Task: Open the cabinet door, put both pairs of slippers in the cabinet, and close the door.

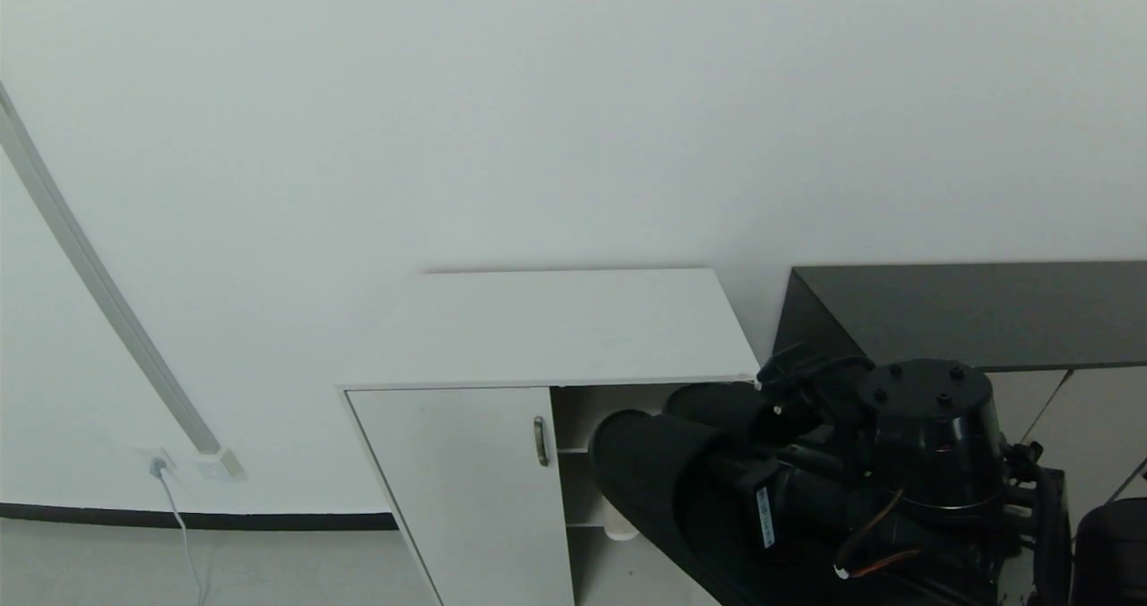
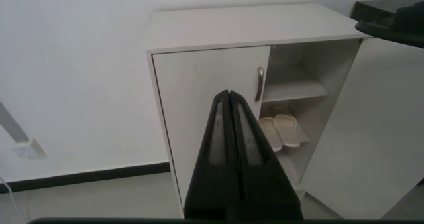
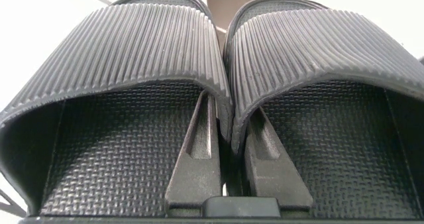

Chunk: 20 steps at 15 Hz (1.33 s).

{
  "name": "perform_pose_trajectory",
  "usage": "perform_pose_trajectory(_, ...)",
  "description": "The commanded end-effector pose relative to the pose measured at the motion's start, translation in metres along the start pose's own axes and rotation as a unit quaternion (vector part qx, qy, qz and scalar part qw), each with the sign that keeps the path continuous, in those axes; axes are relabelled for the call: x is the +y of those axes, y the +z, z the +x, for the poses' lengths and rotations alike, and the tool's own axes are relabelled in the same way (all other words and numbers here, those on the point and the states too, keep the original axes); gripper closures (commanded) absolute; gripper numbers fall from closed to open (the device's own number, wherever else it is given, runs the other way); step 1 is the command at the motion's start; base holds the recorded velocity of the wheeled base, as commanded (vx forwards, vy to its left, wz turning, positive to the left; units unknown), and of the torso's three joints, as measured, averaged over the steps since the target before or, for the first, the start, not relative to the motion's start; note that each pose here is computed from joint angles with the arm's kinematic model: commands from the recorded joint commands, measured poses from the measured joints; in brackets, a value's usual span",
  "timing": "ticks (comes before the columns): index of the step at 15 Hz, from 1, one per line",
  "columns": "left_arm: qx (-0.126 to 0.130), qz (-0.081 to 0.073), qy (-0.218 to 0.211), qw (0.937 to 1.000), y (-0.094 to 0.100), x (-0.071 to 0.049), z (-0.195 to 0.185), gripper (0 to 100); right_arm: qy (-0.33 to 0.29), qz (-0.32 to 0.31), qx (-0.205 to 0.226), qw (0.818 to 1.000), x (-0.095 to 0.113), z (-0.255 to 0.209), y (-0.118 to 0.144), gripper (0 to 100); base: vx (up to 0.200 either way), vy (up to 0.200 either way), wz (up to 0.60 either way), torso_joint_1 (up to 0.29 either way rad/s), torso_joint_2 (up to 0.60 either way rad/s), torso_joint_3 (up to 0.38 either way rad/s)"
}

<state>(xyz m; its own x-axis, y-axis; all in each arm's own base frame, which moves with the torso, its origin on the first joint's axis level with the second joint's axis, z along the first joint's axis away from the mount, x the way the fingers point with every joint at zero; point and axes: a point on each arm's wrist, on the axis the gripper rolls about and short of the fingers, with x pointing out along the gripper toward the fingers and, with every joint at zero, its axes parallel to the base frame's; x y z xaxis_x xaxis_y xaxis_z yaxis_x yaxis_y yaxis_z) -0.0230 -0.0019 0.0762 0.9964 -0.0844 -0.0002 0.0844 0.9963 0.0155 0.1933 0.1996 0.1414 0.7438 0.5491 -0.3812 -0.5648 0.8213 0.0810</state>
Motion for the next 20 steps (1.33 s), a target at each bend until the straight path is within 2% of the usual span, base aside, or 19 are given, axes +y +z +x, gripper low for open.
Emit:
perform_pose_trajectory(1, 0.0, 0.0, 0.0, 1.0, 0.0, 0.0, 0.0, 100, 0.002, -0.001, 0.001, 1.0, 0.0012, 0.0004, -0.0006, 100, 0.0, 0.0, 0.0, -0.154, 0.35, 0.193)
perform_pose_trajectory(9, 0.0, 0.0, 0.0, 1.0, 0.0, 0.0, 0.0, 100, 0.005, -0.006, 0.004, 1.0, 0.0025, -0.0001, -0.0026, 100, 0.0, 0.0, 0.0, -0.163, 0.38, 0.206)
perform_pose_trajectory(20, 0.0, 0.0, 0.0, 1.0, 0.0, 0.0, 0.0, 100, 0.006, -0.015, 0.008, 1.0, 0.0037, -0.0008, -0.005, 100, 0.0, 0.0, 0.0, -0.215, 0.53, 0.314)
